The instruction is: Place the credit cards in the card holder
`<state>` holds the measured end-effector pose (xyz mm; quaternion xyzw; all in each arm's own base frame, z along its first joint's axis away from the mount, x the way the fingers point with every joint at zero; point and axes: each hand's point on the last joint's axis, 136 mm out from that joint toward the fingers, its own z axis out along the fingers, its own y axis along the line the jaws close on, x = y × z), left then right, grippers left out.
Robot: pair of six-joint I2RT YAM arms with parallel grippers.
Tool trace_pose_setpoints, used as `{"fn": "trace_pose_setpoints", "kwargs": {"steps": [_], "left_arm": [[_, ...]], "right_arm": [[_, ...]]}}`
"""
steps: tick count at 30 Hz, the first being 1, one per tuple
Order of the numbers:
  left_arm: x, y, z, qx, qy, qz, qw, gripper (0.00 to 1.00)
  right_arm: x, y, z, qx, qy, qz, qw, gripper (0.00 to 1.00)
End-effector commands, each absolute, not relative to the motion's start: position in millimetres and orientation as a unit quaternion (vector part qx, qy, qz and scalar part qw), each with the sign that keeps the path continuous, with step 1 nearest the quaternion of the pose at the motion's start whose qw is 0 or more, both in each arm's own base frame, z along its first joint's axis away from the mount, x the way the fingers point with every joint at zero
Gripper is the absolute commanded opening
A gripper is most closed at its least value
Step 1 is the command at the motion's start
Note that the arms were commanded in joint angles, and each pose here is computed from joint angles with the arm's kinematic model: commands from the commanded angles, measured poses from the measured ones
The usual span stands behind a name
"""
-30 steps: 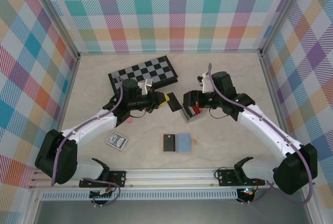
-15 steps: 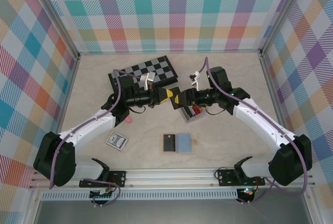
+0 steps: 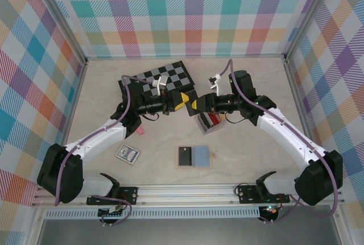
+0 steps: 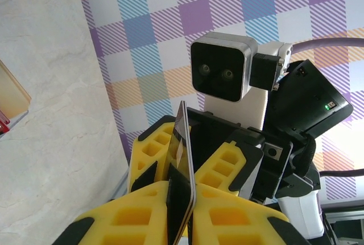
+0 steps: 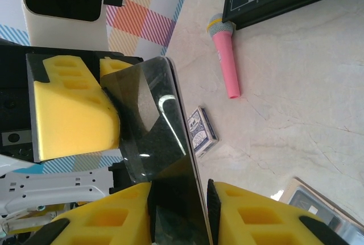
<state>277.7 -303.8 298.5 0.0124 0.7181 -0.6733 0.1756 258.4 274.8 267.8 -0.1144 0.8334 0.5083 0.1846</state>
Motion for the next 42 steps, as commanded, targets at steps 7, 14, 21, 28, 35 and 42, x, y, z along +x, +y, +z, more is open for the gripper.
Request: {"fn": "trace_pose_setpoints", "kwargs": {"steps": [7, 14, 21, 28, 35, 42], "left_arm": [[252, -307, 338, 0.086, 0.675, -0.707, 0.191, 0.15], [253, -309, 335, 0.084, 0.679, -0.704, 0.189, 0.15], [255, -309, 333, 0.080, 0.682, -0.702, 0.190, 0.15], [257, -309, 333, 0.077, 0.682, -0.702, 0.191, 0.14], [274, -307, 307, 0.013, 0.720, -0.672, 0.176, 0.00], [301, -292, 239, -0.160, 0.761, -0.619, 0.105, 0.00]], "right_arm": [[276, 256, 241, -0.037, 0.857, 0.479, 0.188, 0.31], [276, 256, 246, -0.031, 0.852, 0.486, 0.189, 0.30], [281, 246, 241, -0.002, 0.863, 0.464, 0.200, 0.28], [282, 246, 241, 0.008, 0.861, 0.468, 0.197, 0.26], [281, 243, 243, 0.008, 0.863, 0.461, 0.206, 0.15], [294, 214, 227, -0.002, 0.896, 0.357, 0.265, 0.10]]}}
